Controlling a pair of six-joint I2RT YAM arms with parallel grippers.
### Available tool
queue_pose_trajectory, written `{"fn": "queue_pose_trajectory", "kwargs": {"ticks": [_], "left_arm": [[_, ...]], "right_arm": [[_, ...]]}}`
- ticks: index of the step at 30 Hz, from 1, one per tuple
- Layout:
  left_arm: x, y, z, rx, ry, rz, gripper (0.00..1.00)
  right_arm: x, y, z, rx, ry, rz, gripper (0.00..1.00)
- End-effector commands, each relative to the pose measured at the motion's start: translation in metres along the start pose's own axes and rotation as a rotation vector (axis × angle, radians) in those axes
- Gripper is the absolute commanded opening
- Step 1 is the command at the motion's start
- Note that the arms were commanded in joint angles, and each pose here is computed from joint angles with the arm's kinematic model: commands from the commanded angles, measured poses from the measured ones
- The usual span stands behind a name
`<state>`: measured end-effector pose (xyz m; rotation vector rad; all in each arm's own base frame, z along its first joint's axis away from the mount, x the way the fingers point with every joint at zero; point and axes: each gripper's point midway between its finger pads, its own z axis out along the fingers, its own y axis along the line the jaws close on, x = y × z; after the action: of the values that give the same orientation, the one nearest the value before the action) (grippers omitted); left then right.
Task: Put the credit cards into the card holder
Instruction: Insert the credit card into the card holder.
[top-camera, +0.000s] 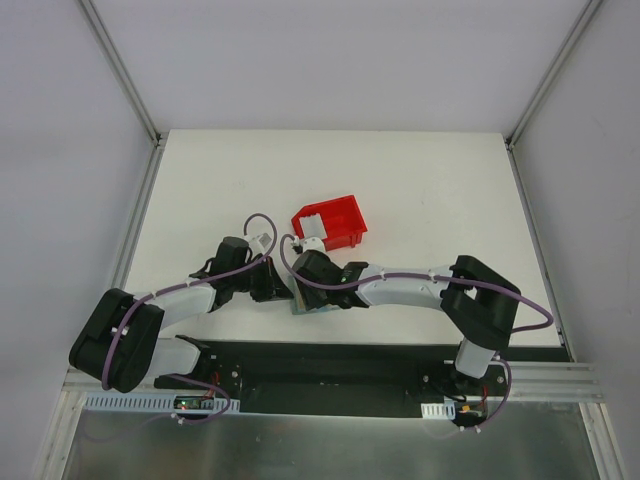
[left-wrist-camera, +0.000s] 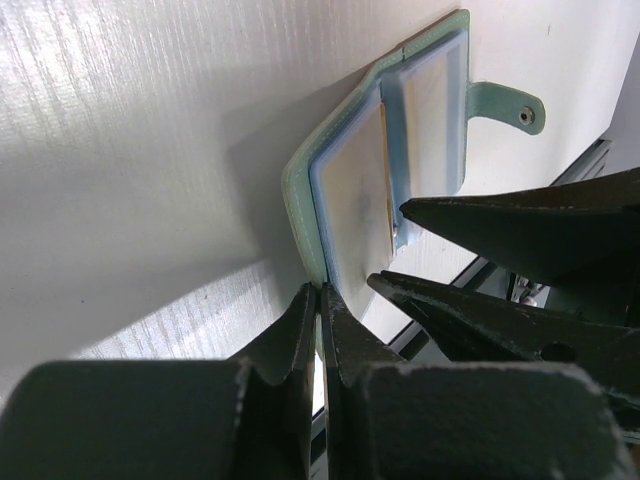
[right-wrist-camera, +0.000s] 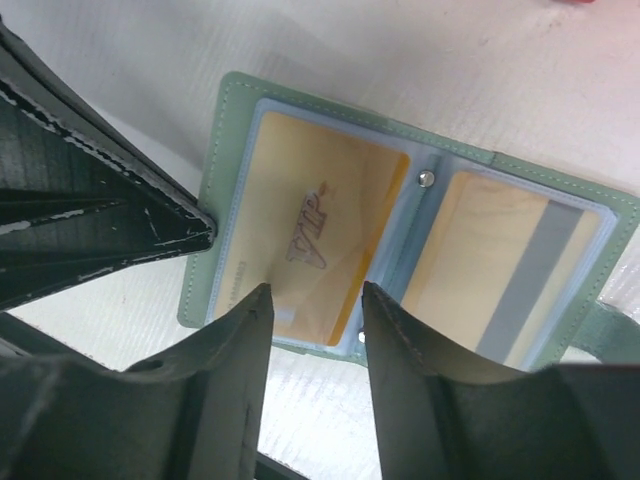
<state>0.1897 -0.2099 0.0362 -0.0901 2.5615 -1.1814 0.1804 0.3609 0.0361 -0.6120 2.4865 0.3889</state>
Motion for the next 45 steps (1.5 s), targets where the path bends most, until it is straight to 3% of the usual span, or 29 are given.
{"fn": "queue_pose_trajectory", "kwargs": {"ticks": [1,11,17,38,45], "left_arm": [[0.000,-0.008,-0.002,0.031,0.004,0.018,0.00],[0.000,-0.010,-0.003,0.036,-0.002,0.017,0.00],[-0.002,-0.015,-0.004,0.050,-0.004,0.025,0.00],[-0.002,-0.015,-0.007,0.045,-0.012,0.030,0.00],[-0.001,-0.014,-0.007,0.040,-0.010,0.029,0.00]], "right_arm": [[-0.013,0.004,-0.009,0.003,-0.033,-0.006,0.48],[-0.024,0.028,-0.015,-0.111,-0.094,0.005,0.59],[-0.013,0.024,-0.002,-0.079,-0.045,0.003,0.60],[-0.018,0.001,-0.018,0.010,-0.084,-0.009,0.15],[-0.024,-0.009,-0.024,0.037,-0.101,-0.002,0.08]]}}
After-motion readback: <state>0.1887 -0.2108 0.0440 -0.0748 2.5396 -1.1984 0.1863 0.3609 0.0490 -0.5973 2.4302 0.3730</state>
